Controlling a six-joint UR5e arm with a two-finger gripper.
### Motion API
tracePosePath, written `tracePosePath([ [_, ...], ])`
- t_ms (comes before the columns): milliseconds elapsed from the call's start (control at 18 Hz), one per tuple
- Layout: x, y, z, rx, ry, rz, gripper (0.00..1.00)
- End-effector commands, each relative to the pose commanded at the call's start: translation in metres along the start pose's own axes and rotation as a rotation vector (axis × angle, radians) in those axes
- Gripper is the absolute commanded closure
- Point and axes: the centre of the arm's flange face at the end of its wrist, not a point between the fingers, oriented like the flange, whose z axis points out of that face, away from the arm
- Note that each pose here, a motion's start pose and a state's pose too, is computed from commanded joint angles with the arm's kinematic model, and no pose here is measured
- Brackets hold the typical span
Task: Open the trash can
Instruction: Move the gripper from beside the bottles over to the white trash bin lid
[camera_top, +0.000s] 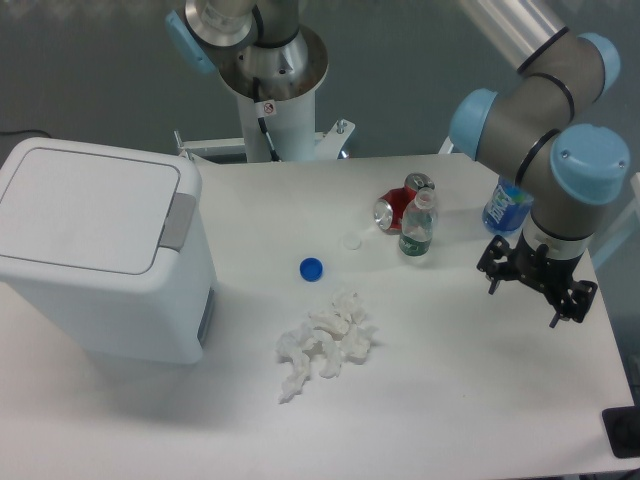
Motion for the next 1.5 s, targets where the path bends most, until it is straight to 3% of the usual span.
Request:
tracePosePath([
  [444, 0.008, -0.011, -0.015, 0.002, -0.016, -0.004, 0.00],
  [667, 0.049, -0.015, -0.050, 0.015, -0.034, 0.007, 0.00],
  [833, 0.077, -0.023, -0.057, 0.020, -0.023, -0.049, 0.00],
  [944, 0.096, -0.031, -0.068, 0.028, -0.028, -0.037, 0.00],
  [1222, 0.139, -0.056, -0.120, 0.155, -0.034, -0.042, 0.00],
  [1333, 0.155, -0.074, -0.128, 0.193, -0.015, -0.070, 0.18],
  [1444, 0.167, -0.089, -0.141, 0.255, 0.000, -0.121, 0.50],
  [1500, 0.172, -0.092, -0.149, 0.280, 0.002, -0.138, 0.60],
])
